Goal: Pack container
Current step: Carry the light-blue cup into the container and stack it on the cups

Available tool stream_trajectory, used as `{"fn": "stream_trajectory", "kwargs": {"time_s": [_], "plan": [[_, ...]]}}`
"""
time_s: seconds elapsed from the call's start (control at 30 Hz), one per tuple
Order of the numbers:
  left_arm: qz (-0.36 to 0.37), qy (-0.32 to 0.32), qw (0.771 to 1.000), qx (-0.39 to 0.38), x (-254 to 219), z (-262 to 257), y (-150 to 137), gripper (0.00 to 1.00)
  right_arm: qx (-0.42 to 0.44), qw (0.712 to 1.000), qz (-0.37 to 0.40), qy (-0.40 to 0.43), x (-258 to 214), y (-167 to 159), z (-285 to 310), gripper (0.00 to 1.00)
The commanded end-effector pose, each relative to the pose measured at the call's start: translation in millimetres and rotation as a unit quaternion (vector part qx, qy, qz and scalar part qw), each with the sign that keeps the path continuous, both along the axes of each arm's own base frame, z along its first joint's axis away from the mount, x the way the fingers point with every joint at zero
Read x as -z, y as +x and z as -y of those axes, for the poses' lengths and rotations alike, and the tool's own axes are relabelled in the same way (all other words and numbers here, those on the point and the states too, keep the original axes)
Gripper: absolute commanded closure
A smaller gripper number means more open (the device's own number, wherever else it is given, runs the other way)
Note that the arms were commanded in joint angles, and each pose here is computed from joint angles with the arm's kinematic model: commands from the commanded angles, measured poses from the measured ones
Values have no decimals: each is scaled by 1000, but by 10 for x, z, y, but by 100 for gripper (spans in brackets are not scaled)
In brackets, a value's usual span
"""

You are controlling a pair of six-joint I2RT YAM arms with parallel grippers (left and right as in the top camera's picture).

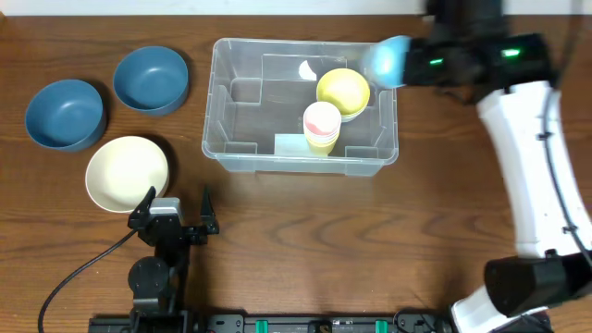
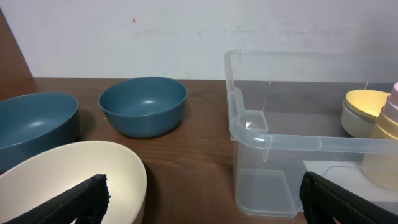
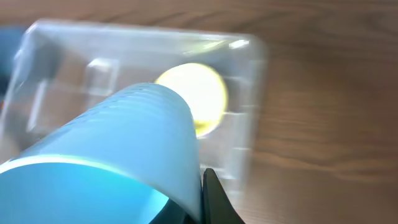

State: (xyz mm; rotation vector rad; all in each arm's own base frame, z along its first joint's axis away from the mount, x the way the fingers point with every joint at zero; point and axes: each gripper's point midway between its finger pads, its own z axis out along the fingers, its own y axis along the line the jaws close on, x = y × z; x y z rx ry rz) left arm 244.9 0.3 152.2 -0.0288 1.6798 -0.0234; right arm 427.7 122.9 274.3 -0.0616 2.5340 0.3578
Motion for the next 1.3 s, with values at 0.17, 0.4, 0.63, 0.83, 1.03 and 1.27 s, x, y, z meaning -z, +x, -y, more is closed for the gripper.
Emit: {"fn": "stream_trajectory", "kwargs": {"time_s": [0.17,0.4,0.63,0.83,1.03,1.27], "plan": [[-25,6,1000,0,162,-8,-7,2,-54,997,-42,-38,481,-96,-737,99],[-25,6,1000,0,162,-8,-7,2,-79,992,-79,-54,757,-203,-945,99],[-25,6,1000,0,162,-8,-7,2,-86,987,-113,-70,883,-355,-962,99],[-25,6,1000,0,162,-8,-7,2,-78,983,-143,-80,1108,-378,-956,99],[-25,6,1000,0,162,-8,-7,2,-79,979,-163,-89,1307,-364,-966,86],[-25,6,1000,0,162,-8,-7,2,-82,980,-157,-88,1315,-328,-979,32]]}}
